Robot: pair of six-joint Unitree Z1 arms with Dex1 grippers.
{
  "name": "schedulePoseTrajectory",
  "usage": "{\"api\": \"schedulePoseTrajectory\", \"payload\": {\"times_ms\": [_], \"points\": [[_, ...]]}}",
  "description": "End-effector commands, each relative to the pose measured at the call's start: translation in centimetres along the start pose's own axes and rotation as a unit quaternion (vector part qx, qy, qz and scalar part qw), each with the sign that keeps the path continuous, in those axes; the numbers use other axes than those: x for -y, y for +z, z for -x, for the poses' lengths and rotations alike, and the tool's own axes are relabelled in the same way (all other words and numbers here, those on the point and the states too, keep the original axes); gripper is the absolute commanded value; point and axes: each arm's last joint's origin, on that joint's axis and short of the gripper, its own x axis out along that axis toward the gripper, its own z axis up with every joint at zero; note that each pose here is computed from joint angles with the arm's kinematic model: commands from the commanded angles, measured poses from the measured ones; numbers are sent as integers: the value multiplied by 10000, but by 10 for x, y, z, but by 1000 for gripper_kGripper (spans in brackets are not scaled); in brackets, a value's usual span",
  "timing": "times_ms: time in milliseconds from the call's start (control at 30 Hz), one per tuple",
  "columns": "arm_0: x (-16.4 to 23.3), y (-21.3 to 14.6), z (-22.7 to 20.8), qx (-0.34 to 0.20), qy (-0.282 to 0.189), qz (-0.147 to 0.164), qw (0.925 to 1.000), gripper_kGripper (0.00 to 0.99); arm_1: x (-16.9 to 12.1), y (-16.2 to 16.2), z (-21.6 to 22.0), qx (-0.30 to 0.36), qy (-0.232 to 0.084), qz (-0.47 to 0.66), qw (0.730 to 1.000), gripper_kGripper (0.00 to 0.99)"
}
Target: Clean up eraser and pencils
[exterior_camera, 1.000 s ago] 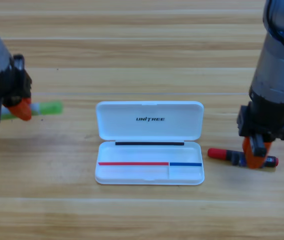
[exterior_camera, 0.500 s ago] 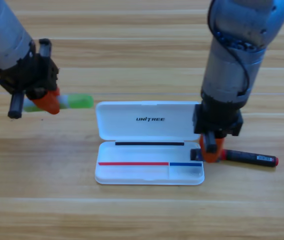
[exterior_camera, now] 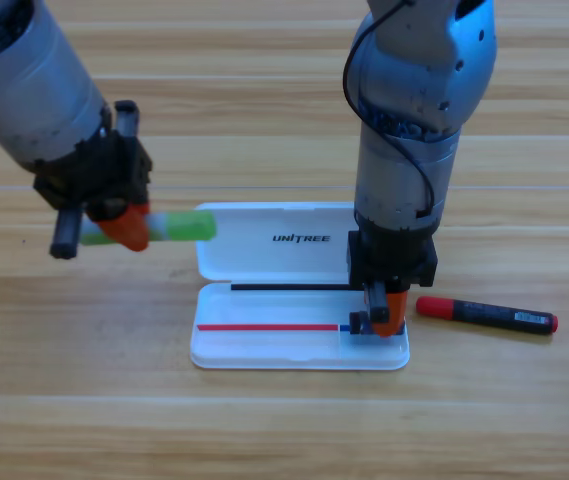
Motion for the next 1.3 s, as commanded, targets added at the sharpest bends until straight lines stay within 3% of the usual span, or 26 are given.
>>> {"api": "schedulePoseTrajectory", "payload": {"times_ms": [33,433,600,667,867,1033,1167,1300], "points": [[10,26,-18,50,-341,-176,9993,0,-3,7,-29,-377,248,14,9990,0],[15,41,-28,190,-581,-210,9979,0,-3,6,-35,-449,305,-13,9985,15],[15,40,-26,186,-565,-209,9980,0,-3,6,-37,-497,295,-12,9983,393],[16,39,-26,164,-563,-211,9981,0,-3,5,-36,-511,267,-17,9983,488],[19,32,-19,194,-557,-285,9979,0,-6,1,-27,-483,204,-6,9986,589],[18,35,-21,195,-557,-301,9978,0,-33,-27,31,-178,-28,6,9998,713],[16,40,-28,184,-626,-297,9974,0,-48,-56,63,-44,-149,-103,9998,727],[13,46,-36,221,-684,-265,9971,0,-38,-78,60,-279,-229,-351,9987,727]]}}
